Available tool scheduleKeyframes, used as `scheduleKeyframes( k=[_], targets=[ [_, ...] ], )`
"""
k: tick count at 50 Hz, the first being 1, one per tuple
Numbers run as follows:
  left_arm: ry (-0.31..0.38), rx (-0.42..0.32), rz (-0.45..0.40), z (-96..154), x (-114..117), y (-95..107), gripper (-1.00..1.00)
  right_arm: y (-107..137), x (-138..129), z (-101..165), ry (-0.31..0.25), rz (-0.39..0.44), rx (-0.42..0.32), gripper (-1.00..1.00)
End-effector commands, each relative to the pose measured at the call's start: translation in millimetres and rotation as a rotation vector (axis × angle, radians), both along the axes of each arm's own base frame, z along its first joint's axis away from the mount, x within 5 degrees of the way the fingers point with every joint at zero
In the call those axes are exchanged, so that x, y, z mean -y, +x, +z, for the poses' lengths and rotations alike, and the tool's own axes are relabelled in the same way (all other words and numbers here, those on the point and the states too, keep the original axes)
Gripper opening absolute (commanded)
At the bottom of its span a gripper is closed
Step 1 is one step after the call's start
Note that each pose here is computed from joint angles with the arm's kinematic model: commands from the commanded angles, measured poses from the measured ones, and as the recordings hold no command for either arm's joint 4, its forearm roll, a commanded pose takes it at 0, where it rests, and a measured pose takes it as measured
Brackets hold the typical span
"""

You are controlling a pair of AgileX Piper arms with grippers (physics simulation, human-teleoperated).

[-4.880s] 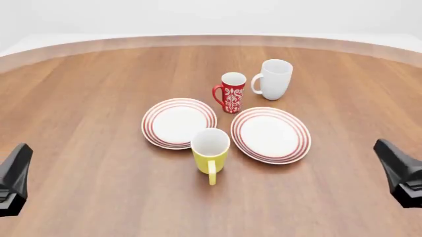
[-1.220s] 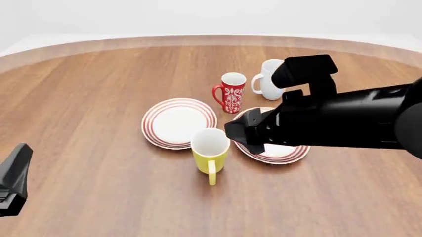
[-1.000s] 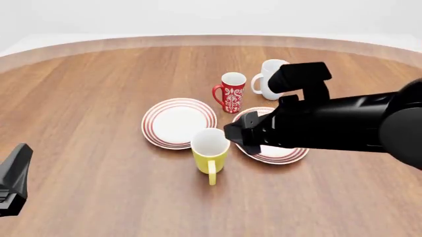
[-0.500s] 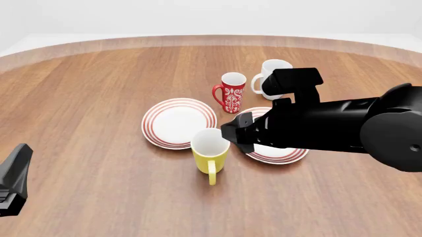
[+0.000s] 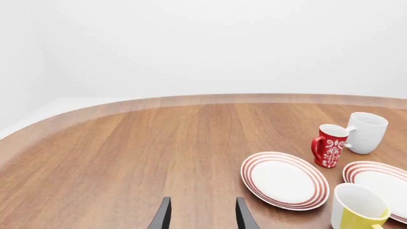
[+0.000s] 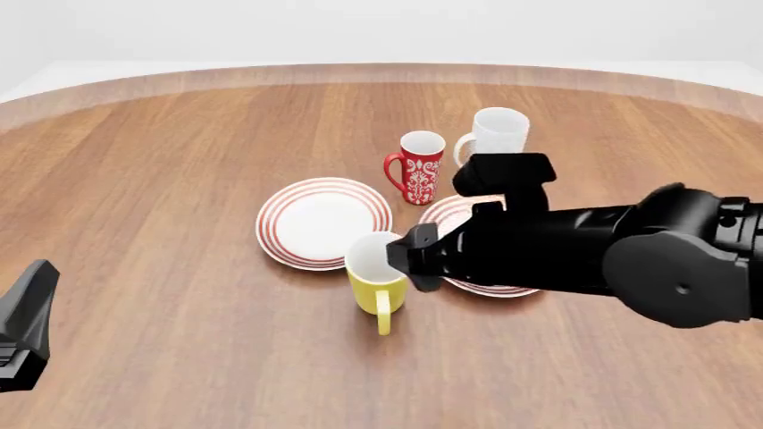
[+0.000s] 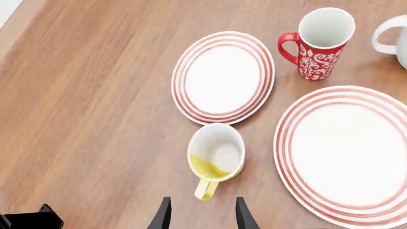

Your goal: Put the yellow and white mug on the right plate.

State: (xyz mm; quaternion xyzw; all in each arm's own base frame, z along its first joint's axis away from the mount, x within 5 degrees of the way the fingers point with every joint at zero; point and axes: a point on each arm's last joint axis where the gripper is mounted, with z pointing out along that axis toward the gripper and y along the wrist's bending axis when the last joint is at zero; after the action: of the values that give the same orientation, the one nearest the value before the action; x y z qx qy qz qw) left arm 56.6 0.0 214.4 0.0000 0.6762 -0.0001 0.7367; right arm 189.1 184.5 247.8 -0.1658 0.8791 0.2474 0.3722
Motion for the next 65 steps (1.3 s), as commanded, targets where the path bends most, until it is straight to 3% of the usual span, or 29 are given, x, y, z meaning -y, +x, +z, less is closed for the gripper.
scheduleKeyframes(
  k=[1, 6, 65],
  targets=[
    [0.000, 0.000, 0.000, 0, 0, 0, 1.00, 3, 0, -19, 0.011, -0.030, -0.031, 1.00],
    [0.000, 0.000, 0.000, 0, 0, 0, 1.00, 3, 3, -14, 0.016, -0.041, -0.031, 1.00],
    [0.000, 0.000, 0.000, 0, 0, 0, 1.00, 11, -32, -76, 0.006, -0.018, -0.113, 1.00]
  ],
)
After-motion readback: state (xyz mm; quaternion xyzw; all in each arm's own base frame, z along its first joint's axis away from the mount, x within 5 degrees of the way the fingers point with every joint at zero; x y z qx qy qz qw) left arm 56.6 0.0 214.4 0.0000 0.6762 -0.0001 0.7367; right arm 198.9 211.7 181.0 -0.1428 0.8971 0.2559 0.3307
